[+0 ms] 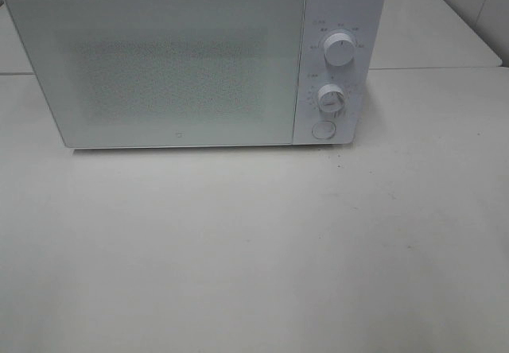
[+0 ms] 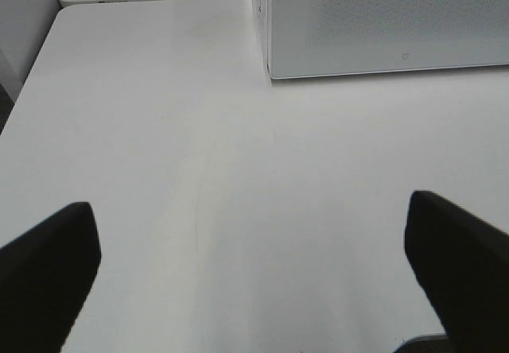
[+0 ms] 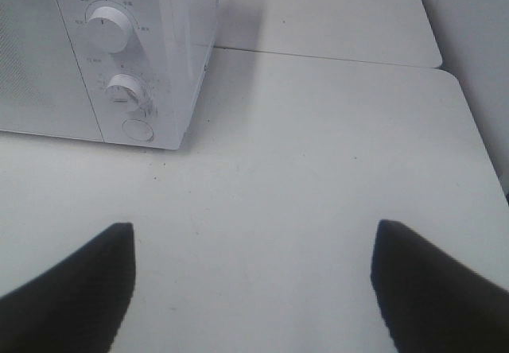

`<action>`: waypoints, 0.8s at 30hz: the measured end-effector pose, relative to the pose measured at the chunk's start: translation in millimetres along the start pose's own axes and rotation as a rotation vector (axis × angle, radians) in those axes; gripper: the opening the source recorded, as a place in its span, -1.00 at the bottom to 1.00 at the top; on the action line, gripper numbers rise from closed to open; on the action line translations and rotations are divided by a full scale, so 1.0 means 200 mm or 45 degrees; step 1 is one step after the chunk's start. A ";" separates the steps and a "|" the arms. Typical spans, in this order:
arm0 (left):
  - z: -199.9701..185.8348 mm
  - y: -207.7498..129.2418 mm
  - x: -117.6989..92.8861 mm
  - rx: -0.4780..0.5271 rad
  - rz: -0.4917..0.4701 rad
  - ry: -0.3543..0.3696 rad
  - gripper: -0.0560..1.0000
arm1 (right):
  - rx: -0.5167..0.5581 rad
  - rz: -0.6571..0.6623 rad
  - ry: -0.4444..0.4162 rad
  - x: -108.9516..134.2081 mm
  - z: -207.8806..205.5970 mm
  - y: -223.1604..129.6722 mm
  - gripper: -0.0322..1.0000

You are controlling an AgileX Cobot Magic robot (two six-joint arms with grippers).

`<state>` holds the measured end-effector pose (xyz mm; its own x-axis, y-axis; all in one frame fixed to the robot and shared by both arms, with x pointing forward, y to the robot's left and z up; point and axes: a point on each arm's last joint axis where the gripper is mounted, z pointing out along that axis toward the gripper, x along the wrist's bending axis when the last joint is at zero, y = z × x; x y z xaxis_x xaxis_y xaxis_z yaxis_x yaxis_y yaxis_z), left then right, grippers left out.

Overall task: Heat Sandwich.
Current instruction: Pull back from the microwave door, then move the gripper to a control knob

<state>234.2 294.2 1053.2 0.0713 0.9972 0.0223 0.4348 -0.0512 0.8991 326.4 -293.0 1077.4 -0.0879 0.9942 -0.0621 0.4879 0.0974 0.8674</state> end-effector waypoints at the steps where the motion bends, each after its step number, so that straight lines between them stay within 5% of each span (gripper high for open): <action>1: 0.00 0.00 0.00 0.000 0.000 0.000 0.97 | 0.010 0.000 0.007 0.01 0.05 0.02 0.57; 24: 0.00 0.00 0.00 0.000 0.000 0.000 0.97 | -0.088 0.016 0.115 0.10 0.67 0.15 0.55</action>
<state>234.2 294.2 1053.2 0.0713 0.9972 0.0223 0.4348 -0.0512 0.8991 455.0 -264.1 1036.0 -0.1619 0.9868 -0.0089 0.4286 0.0784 0.9001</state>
